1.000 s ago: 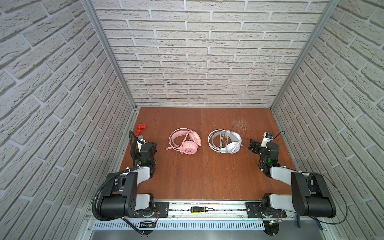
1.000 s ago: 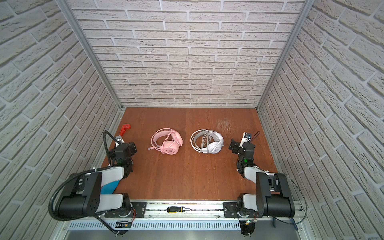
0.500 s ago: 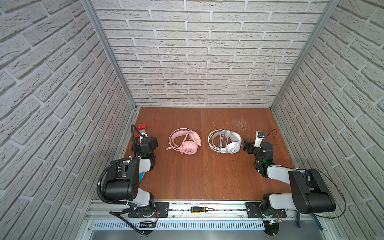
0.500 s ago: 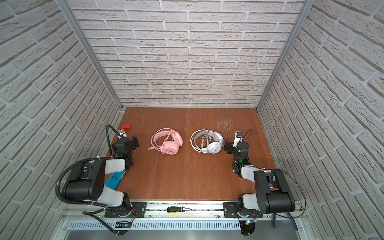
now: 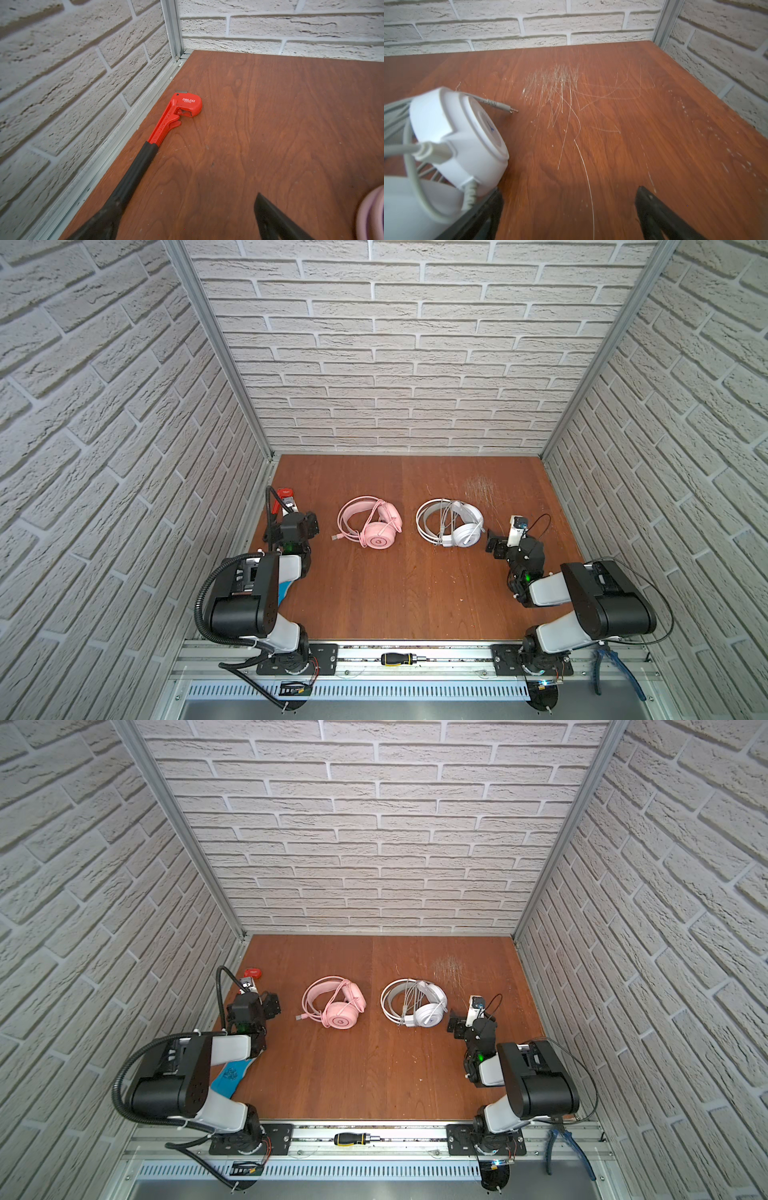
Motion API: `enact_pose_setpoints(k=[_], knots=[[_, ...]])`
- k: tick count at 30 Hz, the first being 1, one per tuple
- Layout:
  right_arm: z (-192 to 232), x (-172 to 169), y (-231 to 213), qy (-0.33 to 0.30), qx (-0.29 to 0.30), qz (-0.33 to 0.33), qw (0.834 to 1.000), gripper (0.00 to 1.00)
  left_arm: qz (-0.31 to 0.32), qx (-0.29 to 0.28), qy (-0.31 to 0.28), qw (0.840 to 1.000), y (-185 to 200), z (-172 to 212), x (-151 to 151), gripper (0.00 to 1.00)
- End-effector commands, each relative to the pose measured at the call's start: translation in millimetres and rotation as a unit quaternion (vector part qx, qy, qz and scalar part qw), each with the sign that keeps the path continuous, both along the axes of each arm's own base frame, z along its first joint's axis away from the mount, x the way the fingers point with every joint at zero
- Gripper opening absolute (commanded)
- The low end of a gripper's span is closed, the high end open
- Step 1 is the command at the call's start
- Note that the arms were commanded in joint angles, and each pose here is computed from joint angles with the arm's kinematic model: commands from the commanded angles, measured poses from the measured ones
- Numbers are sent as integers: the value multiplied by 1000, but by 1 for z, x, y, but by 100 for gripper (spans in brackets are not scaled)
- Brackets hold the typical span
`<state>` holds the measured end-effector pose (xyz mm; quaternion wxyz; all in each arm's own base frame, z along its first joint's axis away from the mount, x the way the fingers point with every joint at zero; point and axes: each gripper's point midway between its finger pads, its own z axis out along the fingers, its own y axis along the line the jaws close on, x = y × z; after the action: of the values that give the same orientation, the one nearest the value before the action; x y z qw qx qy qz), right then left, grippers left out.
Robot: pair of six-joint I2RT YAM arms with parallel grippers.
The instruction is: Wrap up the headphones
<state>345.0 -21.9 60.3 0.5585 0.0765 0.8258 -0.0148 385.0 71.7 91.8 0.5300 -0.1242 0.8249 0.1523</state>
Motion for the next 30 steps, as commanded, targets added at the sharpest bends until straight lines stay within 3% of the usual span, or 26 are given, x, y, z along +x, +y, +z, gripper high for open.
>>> enact_pose_setpoints(k=[1, 4, 17, 20, 30], knots=[[41, 21, 1, -44, -2, 5, 999, 99, -2, 2, -15, 1000, 2, 9, 7, 98], [38, 37, 22, -38, -11, 71, 997, 99, -3, 3, -16, 1000, 2, 10, 8, 98], [37, 39, 24, -31, -12, 77, 996, 99, -2, 3, -15, 1000, 2, 9, 7, 98], [35, 43, 44, -16, -10, 139, 990, 99, -2, 2, -15, 1000, 2, 9, 7, 98], [36, 42, 39, -22, -11, 121, 992, 99, -3, 2, -15, 1000, 1, 9, 8, 98]])
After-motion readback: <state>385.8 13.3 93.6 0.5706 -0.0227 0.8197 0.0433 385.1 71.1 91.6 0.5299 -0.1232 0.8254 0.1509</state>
